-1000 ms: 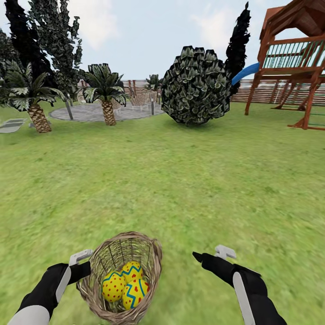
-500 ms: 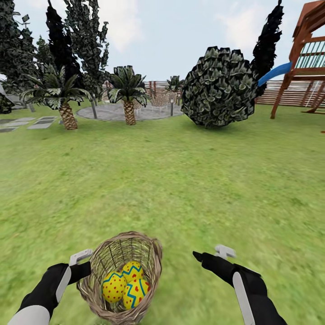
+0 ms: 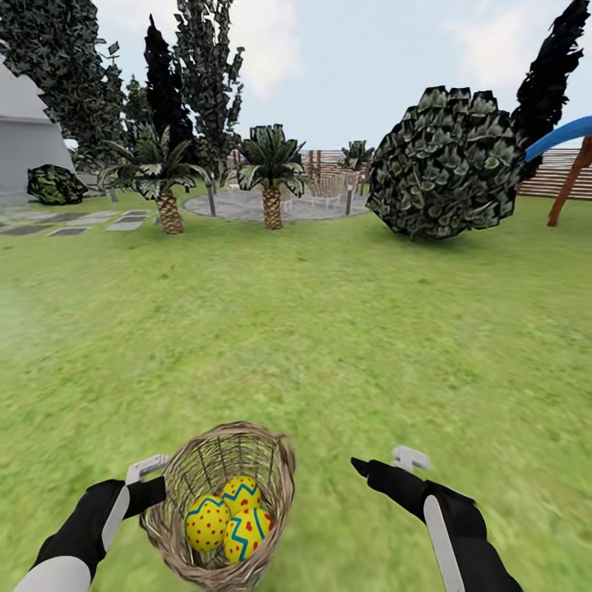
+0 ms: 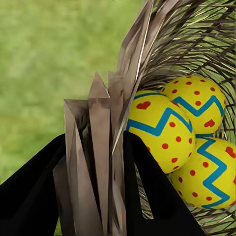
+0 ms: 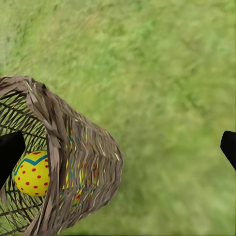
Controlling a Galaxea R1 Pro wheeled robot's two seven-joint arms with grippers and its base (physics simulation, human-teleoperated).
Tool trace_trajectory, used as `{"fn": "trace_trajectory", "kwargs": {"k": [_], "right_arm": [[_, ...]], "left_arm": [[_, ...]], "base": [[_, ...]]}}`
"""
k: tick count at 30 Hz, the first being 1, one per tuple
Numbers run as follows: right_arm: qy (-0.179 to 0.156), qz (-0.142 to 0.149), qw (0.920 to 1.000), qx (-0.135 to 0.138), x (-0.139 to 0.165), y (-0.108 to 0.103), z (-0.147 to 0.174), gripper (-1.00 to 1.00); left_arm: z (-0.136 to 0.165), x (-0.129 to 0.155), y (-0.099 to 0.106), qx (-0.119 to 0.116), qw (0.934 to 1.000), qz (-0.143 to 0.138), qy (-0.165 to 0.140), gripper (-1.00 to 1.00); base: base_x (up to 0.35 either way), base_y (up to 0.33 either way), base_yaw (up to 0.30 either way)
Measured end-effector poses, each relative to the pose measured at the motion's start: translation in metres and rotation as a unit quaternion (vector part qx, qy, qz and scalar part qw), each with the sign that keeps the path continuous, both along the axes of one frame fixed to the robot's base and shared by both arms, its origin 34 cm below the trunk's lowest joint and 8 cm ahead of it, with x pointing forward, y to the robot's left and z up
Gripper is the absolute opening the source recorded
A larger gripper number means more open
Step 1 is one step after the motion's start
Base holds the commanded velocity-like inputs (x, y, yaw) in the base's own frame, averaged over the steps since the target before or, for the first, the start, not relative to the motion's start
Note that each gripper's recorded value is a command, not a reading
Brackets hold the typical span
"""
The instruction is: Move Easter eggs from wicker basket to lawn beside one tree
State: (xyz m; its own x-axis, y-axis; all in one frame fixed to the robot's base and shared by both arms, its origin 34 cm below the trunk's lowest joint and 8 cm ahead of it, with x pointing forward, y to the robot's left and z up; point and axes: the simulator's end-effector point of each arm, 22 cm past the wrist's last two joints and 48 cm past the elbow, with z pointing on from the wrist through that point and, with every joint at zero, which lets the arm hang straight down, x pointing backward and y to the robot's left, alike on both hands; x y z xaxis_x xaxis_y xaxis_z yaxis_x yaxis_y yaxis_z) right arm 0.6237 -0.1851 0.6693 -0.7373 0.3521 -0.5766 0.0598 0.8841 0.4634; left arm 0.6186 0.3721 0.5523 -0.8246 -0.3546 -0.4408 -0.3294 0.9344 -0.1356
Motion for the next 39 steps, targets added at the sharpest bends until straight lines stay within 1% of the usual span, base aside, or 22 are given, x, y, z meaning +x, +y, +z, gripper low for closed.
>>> {"fn": "trace_trajectory", "kwargs": {"k": [12,32,39], "right_arm": [[-0.002,0.0,1.0,0.0,0.002,0.0,0.024,1.0],[-0.006,-0.002,1.0,-0.001,0.005,-0.008,0.062,1.0],[-0.008,-0.005,1.0,0.0,0.006,-0.011,0.076,1.0]], "left_arm": [[0.024,0.003,0.0,0.0,1.0,0.0,-0.002,-1.0],[0.063,0.006,0.002,0.001,1.0,0.0,-0.006,-1.0],[0.076,0.007,0.004,-0.002,0.9999,0.007,-0.01,-1.0]], "base": [[0.0,0.0,0.279],[0.0,0.0,0.279],[0.0,0.0,0.279]]}}
